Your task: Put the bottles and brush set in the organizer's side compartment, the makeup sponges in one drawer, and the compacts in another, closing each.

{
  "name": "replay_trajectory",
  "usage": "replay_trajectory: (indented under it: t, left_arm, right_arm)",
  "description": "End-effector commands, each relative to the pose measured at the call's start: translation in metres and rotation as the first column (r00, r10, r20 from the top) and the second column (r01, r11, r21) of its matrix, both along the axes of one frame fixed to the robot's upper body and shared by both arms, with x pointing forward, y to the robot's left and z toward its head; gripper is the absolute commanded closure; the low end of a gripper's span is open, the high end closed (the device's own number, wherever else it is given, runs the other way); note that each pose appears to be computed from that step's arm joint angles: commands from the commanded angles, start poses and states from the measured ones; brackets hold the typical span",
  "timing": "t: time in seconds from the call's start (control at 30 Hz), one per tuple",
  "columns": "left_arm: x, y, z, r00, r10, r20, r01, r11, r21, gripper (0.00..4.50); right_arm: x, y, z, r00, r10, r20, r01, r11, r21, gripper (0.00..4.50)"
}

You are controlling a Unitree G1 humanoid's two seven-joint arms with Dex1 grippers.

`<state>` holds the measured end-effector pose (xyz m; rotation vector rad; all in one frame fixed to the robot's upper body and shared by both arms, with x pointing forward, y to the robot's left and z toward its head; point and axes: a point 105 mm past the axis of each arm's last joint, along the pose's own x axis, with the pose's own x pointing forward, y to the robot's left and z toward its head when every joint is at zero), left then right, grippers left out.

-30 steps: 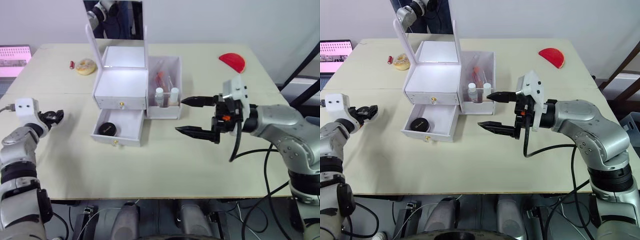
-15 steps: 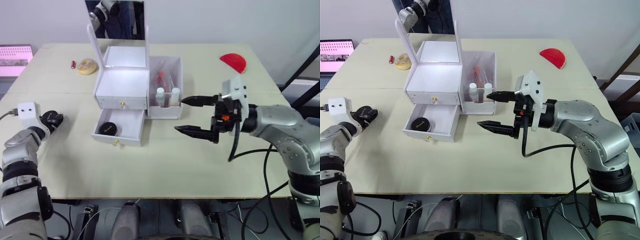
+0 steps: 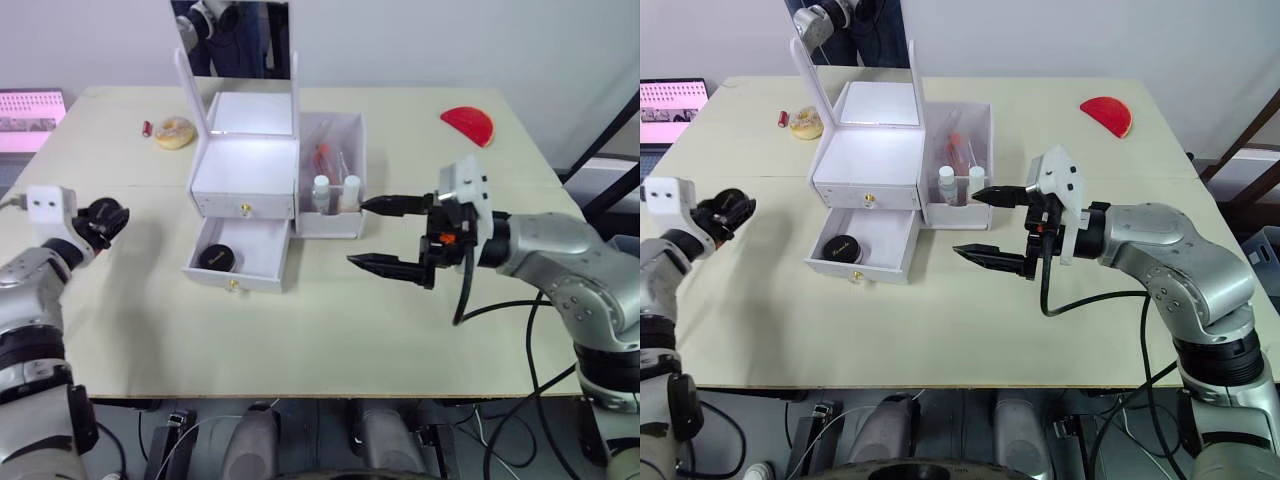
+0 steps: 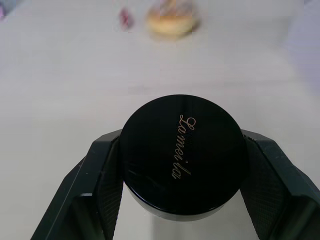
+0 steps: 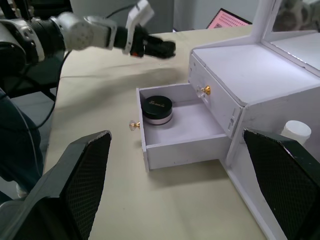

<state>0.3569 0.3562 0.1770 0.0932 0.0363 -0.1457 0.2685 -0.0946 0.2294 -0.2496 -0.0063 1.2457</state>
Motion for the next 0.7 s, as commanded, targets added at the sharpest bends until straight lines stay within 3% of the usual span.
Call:
replay_trajectory:
  t: [0.03, 0.1, 0.17, 0.5, 0.7]
  left_arm:
    - [-0.018, -0.037, 0.049, 0.957, -0.272, 0.098, 0.267, 0.962, 0.064, 1.84]
    - [-0.037, -0.071, 0.059, 0.873, -0.485, 0.051, 0.482, 0.874, 0.07, 1.84]
    - [-0.048, -0.092, 0.058, 0.799, -0.601, -0.012, 0.6, 0.797, 0.068, 1.84]
    - [-0.039, -0.166, 0.024, 0.538, -0.824, -0.18, 0.842, 0.537, 0.059, 1.84]
    - [-0.034, -0.183, -0.004, 0.453, -0.853, -0.259, 0.889, 0.454, 0.057, 1.84]
  right_arm:
    - [-0.003, -0.004, 0.009, 0.999, -0.011, 0.053, 0.011, 1.0, 0.001, 0.0]
    - [-0.003, -0.005, 0.01, 0.998, -0.014, 0.057, 0.014, 1.0, 0.003, 0.0]
    - [-0.003, -0.007, 0.015, 0.998, -0.01, 0.064, 0.01, 1.0, 0.013, 0.0]
    - [-0.023, -0.016, 0.044, 0.994, 0.095, 0.051, -0.096, 0.995, 0.017, 0.0]
    - [-0.022, -0.014, 0.047, 0.995, 0.076, 0.069, -0.077, 0.997, 0.011, 0.0]
